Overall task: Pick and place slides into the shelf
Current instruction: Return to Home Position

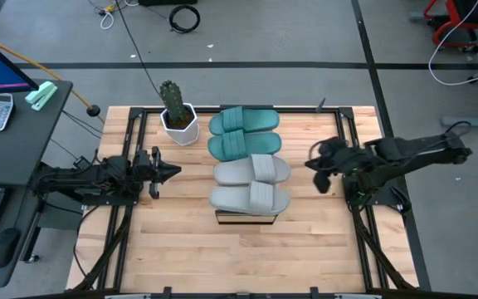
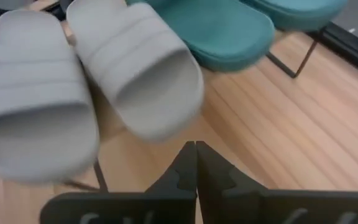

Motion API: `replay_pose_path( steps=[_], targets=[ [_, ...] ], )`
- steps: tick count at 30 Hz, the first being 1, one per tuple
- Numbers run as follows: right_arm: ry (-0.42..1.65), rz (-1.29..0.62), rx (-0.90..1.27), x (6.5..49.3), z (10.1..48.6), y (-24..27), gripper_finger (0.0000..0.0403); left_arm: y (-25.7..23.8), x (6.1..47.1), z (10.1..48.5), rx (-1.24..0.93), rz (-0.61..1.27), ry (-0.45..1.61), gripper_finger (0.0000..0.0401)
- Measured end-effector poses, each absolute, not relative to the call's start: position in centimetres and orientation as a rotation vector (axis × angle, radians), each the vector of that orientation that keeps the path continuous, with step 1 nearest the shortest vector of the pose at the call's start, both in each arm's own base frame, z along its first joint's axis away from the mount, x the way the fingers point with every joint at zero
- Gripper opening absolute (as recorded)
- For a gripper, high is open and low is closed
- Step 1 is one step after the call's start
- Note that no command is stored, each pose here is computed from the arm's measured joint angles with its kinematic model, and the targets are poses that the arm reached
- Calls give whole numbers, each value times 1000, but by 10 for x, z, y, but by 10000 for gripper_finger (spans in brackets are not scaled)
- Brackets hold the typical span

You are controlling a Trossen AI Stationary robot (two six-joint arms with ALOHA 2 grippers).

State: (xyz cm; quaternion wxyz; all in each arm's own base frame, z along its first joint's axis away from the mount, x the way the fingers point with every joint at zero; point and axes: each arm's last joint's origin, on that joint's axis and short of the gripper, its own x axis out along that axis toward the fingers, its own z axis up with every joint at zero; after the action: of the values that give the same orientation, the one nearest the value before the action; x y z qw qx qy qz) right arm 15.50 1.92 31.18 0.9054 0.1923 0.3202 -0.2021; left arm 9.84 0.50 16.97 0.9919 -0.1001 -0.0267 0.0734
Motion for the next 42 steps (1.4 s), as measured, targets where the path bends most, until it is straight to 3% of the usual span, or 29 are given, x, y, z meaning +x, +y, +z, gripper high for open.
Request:
replay_pose_path(
  steps=[14, 27, 42],
  targets=[
    [546, -296, 387, 87, 252, 7, 0, 5, 98, 170, -200, 149, -53, 36],
    [385, -220, 407, 99, 217, 10, 0, 5, 98, 169, -200, 149, -53, 29],
    [290, -315, 490, 111, 166, 4, 0, 5, 98, 169, -199, 149, -53, 40]
  ],
)
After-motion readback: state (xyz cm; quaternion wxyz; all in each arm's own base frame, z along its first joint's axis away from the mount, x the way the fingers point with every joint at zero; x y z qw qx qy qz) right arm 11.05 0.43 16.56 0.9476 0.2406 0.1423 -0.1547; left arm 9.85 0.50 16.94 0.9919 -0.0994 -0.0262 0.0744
